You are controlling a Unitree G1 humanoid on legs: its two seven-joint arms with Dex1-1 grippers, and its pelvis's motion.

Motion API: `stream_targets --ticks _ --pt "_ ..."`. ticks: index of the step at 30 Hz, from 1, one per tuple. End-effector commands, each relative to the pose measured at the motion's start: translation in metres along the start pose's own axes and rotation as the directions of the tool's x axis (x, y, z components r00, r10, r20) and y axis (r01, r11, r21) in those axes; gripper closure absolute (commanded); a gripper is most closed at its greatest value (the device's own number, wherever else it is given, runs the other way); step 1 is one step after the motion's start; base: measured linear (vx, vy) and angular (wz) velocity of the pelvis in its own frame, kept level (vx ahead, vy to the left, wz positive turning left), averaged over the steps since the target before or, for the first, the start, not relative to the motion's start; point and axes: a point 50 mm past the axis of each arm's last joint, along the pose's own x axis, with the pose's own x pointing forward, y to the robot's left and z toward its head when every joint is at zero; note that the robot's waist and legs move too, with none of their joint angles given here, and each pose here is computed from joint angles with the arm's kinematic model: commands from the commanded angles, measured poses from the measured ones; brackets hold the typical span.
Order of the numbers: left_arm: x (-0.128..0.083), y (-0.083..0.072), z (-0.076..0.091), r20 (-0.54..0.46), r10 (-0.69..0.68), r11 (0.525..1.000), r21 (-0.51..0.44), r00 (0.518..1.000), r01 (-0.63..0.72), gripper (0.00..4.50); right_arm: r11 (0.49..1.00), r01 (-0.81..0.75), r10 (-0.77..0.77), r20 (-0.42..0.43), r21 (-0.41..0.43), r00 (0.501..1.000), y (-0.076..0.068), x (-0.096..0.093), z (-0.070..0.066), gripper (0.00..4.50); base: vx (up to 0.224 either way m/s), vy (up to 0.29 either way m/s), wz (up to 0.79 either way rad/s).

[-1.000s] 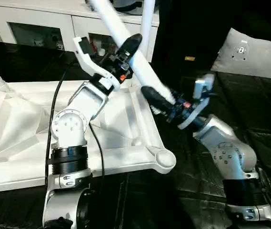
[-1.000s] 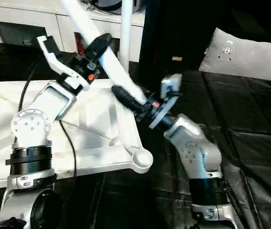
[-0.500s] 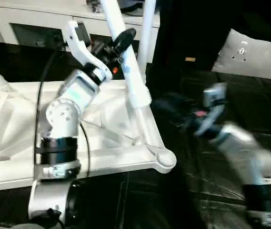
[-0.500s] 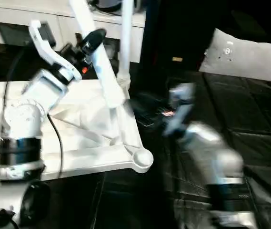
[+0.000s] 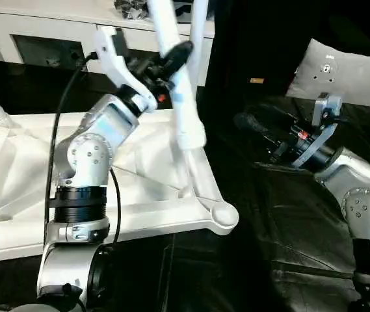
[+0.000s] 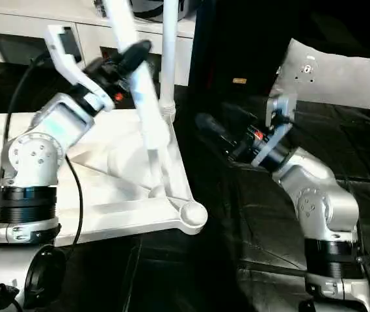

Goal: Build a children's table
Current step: Insert table leg to table base

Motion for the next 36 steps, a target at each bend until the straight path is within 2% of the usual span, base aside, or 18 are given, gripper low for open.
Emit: stream_targets --ticks 1,7,17,19,21,22,23,24,26,29,36 --pt "0.003 -0.014 0.001 -0.008 -0.098 0.995 0.035 0.995 0.098 2.63 0.998 -0.064 0.064 -0.017 -0.009 0.998 0.004 0.004 0.005 0.0 0.0 0.0 0.0" --pt "-0.001 -0.031 -0.009 -0.077 -0.252 0.966 0.046 0.965 0.255 2.63 0.982 -0.185 0.186 -0.07 0.021 0.98 0.011 0.012 0.001 0.0 0.0 0.0 0.0" --pt "-0.008 -0.042 -0.017 -0.134 -0.35 0.931 0.063 0.927 0.36 2.64 0.96 -0.279 0.281 -0.082 0.033 0.956 0.019 0.026 -0.002 0.0 0.0 0.0 0.0" --pt "-0.009 -0.044 -0.017 -0.13 -0.374 0.923 0.046 0.918 0.382 2.64 0.953 -0.299 0.302 -0.079 0.047 0.95 0.021 0.026 -0.003 0.0 0.0 0.0 0.0" --pt "-0.012 -0.05 -0.017 -0.109 -0.442 0.896 -0.002 0.89 0.445 2.64 0.932 -0.35 0.356 -0.055 0.09 0.933 0.025 0.025 -0.004 0.0 0.0 0.0 0.0" --pt "-0.016 -0.055 -0.017 -0.09 -0.509 0.86 -0.043 0.856 0.508 2.64 0.909 -0.399 0.406 -0.042 0.123 0.913 0.029 0.024 -0.005 0.0 0.0 0.0 0.0" --pt "-0.016 -0.055 -0.017 -0.089 -0.514 0.858 -0.045 0.853 0.512 2.64 0.907 -0.402 0.41 -0.042 0.125 0.911 0.029 0.024 -0.005 0.0 0.0 0.0 0.0" --pt "-0.018 -0.057 -0.017 -0.084 -0.543 0.84 -0.059 0.836 0.54 2.64 0.895 -0.424 0.433 -0.045 0.137 0.9 0.031 0.024 -0.006 0.27 0.0 0.0 0.0" --pt "-0.021 -0.059 -0.021 -0.104 -0.581 0.814 -0.081 0.807 0.576 2.64 0.855 -0.489 0.506 -0.066 0.174 0.86 0.038 0.023 -0.009 0.37 0.0 0.0 0.0" --pt "-0.021 -0.059 -0.026 -0.149 -0.607 0.794 -0.082 0.78 0.602 2.64 0.826 -0.527 0.552 -0.094 0.201 0.829 0.043 0.022 -0.012 0.72 0.0 0.0 0.0" --pt "-0.021 -0.058 -0.026 -0.152 -0.608 0.794 -0.085 0.779 0.602 2.64 0.807 -0.548 0.576 -0.093 0.222 0.812 0.044 0.02 -0.012 1.28 0.0 0.0 0.0"
